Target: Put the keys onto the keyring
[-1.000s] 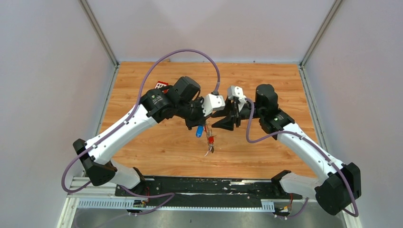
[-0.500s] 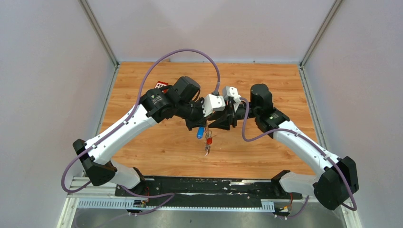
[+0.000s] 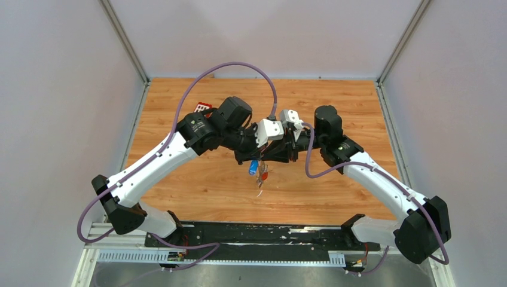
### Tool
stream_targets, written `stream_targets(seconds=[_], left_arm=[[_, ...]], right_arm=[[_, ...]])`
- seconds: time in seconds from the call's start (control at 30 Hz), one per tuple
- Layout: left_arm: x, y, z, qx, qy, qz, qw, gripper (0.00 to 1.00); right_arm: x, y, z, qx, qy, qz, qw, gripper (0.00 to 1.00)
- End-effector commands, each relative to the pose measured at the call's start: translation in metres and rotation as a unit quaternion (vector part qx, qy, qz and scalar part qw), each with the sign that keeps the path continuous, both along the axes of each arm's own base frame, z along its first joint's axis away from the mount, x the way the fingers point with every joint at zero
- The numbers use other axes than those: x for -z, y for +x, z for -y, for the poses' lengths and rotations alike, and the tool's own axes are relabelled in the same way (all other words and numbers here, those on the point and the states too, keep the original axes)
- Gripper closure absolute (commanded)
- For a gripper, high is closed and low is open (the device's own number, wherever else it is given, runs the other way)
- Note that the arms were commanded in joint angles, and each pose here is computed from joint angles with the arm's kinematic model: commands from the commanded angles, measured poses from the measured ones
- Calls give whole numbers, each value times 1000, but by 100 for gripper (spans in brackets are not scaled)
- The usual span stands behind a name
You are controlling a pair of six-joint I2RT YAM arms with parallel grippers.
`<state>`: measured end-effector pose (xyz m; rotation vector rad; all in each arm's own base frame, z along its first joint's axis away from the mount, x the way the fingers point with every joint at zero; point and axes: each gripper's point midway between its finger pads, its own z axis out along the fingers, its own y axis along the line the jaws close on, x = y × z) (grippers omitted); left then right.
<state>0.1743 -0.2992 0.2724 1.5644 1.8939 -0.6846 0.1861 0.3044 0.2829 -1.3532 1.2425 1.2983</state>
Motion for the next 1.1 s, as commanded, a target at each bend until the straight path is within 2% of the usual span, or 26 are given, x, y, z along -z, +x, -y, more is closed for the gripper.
stream_targets(seconds=[0.0, 0.27, 0.7, 0.83, 0.93, 1.07], left_arm=[[-17, -4, 7, 6, -39, 9, 999, 100], [-15, -4, 6, 5, -36, 10, 999, 100], [-25, -8, 4, 20, -62, 32, 997, 100], [-30, -10, 2, 29, -76, 51, 995, 91], [-34, -10, 1, 34, -83, 62, 994, 80], [-35, -9, -3, 38, -88, 83, 992, 70]], right_arm=[[-25, -4, -2, -16, 25, 35, 999, 83], [-25, -4, -2, -16, 25, 38, 999, 100], [-31, -4, 5, 0, 27, 70, 997, 100], [-36, -3, 10, 6, 31, 77, 996, 100], [-39, -2, 12, 11, 34, 84, 996, 100], [-43, -2, 16, 14, 37, 90, 995, 100]])
